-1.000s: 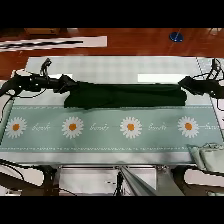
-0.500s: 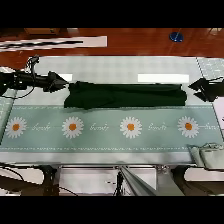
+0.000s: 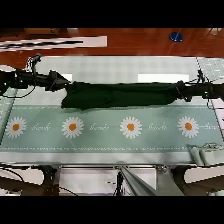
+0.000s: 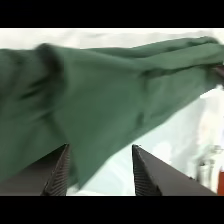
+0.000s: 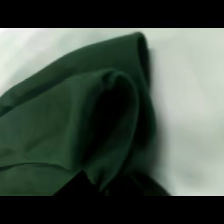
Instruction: Fold the shirts.
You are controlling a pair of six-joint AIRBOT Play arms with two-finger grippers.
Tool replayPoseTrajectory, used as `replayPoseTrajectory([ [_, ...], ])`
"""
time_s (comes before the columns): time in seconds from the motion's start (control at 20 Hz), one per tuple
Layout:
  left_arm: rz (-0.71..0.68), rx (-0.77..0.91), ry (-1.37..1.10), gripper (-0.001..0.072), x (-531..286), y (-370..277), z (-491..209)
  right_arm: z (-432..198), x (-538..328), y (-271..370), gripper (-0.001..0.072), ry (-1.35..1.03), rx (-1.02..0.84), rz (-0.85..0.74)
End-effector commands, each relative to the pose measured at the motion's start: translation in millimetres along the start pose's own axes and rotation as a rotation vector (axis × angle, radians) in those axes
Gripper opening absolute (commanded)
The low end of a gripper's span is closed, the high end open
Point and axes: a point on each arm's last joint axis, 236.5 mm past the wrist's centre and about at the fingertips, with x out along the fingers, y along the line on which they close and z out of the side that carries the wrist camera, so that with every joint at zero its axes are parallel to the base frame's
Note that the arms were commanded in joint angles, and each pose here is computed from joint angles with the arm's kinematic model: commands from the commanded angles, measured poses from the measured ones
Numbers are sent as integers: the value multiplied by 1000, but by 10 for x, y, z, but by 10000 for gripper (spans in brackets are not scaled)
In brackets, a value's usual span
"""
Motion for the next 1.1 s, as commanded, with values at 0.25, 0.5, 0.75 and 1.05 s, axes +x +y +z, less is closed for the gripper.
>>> replayPoseTrajectory([
  [0.25,-224,12,-38,28,184,-841,82,127,-878,901,32,-132,-277,37],
  [0.5,-254,104,107,28,776,-1363,-391,-231,-1437,1129,31,-122,-399,-13],
  [0.75,-247,156,184,27,1334,-1805,-848,-658,-2023,1459,31,-162,-489,-10],
  [1.05,-219,206,191,28,1923,-2204,-1321,-1317,-2521,1628,32,-149,-536,-24],
])
